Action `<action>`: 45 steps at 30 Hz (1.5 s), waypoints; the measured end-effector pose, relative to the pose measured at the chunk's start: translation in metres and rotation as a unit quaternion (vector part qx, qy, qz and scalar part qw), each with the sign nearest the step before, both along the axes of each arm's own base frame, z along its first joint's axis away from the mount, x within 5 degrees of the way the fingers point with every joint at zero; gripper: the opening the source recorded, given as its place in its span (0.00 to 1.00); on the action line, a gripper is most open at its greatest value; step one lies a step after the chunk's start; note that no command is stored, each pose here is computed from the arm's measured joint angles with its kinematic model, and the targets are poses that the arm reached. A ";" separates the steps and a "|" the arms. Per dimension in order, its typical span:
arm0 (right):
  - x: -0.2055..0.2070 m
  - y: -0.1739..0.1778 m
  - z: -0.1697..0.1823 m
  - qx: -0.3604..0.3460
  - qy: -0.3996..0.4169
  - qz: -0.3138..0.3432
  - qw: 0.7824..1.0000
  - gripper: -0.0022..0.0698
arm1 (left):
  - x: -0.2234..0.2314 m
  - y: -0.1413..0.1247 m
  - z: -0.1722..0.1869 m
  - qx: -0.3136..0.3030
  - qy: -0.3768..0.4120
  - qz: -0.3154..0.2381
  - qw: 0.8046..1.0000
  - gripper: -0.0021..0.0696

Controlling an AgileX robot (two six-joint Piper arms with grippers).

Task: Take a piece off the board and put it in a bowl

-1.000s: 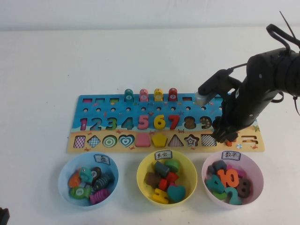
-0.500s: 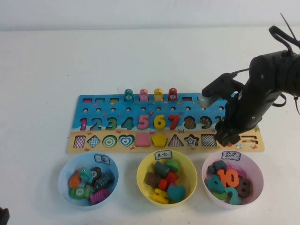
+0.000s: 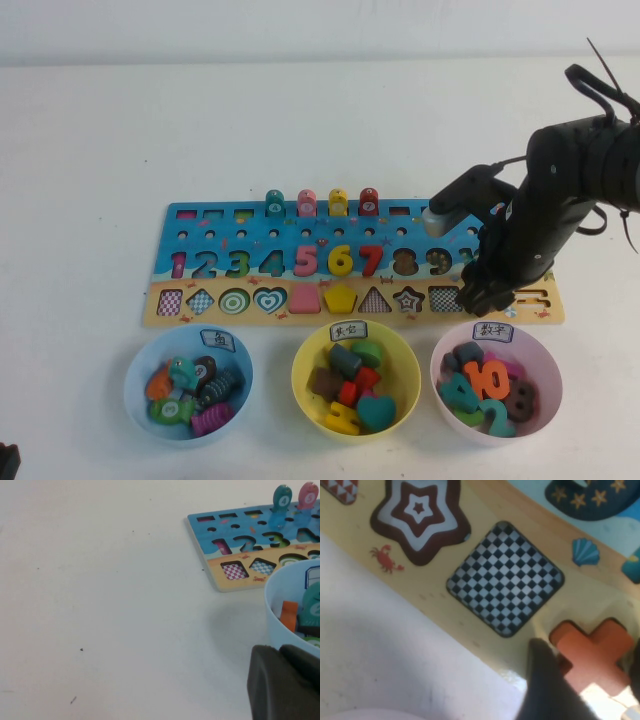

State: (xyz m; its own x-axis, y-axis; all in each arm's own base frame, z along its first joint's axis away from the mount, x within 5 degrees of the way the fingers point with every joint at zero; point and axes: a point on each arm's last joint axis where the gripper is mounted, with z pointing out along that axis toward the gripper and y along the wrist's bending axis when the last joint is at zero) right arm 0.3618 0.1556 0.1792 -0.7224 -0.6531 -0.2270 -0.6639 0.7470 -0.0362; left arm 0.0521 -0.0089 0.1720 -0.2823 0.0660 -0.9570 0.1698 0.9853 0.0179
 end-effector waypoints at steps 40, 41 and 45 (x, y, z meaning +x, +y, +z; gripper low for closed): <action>0.001 0.000 0.014 -0.003 0.005 0.002 1.000 0.37 | 0.000 0.000 0.000 0.000 0.000 0.000 1.000 0.02; 0.002 0.000 0.016 -0.003 0.005 0.002 1.000 0.37 | 0.000 0.000 0.000 0.000 0.000 0.000 1.000 0.02; 0.004 0.001 0.025 -0.006 0.011 0.003 1.000 0.37 | 0.000 0.000 0.000 0.000 0.000 0.000 1.000 0.02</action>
State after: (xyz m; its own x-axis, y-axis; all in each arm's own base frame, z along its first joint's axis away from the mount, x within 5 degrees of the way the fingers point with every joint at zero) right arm 0.3654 0.1565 0.2037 -0.7227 -0.6604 -0.2038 -0.6696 0.7421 -0.0301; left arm 0.0521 -0.0089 0.1720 -0.2823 0.0660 -0.9570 0.1698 0.9853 0.0179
